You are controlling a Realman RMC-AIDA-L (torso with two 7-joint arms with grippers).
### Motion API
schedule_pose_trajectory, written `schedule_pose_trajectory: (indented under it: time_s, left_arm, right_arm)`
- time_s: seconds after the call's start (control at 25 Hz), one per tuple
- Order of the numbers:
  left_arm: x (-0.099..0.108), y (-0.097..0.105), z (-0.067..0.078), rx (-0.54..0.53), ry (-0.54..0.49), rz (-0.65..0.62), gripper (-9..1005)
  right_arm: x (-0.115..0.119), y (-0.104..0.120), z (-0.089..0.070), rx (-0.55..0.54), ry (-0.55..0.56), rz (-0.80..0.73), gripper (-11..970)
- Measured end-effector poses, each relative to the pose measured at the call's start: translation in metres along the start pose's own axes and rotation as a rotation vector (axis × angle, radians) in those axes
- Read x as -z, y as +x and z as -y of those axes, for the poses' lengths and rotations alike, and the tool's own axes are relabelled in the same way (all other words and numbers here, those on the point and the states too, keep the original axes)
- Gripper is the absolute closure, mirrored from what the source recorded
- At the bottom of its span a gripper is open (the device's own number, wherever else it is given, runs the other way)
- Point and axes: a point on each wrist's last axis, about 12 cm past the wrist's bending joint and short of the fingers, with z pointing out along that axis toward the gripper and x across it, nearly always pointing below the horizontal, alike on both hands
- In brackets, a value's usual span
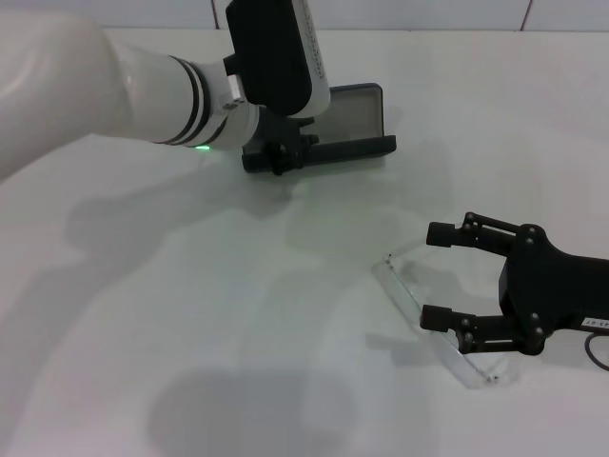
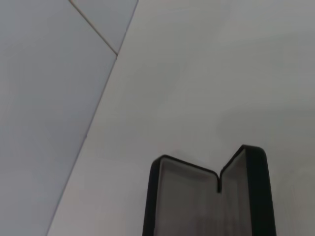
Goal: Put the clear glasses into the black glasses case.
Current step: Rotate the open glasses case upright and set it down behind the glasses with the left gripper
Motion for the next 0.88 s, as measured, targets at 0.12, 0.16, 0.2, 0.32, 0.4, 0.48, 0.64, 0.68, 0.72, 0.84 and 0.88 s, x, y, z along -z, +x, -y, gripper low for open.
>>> schedule_pose_trajectory:
  time_s: [0.12,0.16,0.2,0.32,0.4,0.48,0.64,0.68,0.72,0.84,0.88]
  left_arm:
    - [-0.003,0.004,0.002,0.008,0.005,-0.009,777]
    - [-0.004,0.004,0.003,0.008,0.005,-0.011,776]
    - [-0.004,0.004,0.003,0.008,0.006,-0.012,776]
    - [-0.005,0.005,0.006,0.003,0.013,-0.015,774]
    - [-0.006,0.005,0.009,-0.001,0.021,-0.017,773]
    - [-0.006,0.005,0.013,-0.002,0.033,-0.02,771]
    - [-0.008,0.004,0.019,0.002,0.048,-0.026,769]
    - [-0.008,0.004,0.019,0.002,0.048,-0.026,768]
    - [-0.006,0.006,0.021,0.006,0.045,-0.024,767]
    - [-0.002,0.006,0.023,0.011,0.037,-0.012,765]
    - [0.0,0.005,0.024,0.011,0.031,-0.004,765]
  right_arm:
    - [0.0,0.0,0.0,0.0,0.0,0.0,90]
    - [0.0,0.0,0.0,0.0,0.0,0.0,90]
    - [0.0,0.0,0.0,0.001,0.0,0.0,90]
    - [-0.001,-0.001,0.001,0.003,-0.001,-0.001,90]
    - [-0.002,-0.001,0.002,0.005,-0.002,-0.002,90]
    - [-0.002,-0.001,0.002,0.005,0.001,-0.003,90]
    - [-0.002,-0.001,0.003,0.005,0.003,-0.005,90]
    - [-0.002,-0.001,0.003,0.005,0.004,-0.005,90]
    - [-0.002,-0.001,0.003,0.005,0.004,-0.005,90]
    - [-0.002,-0.001,0.003,0.007,0.006,-0.004,90]
    - [-0.001,-0.002,0.004,0.008,0.009,-0.003,90]
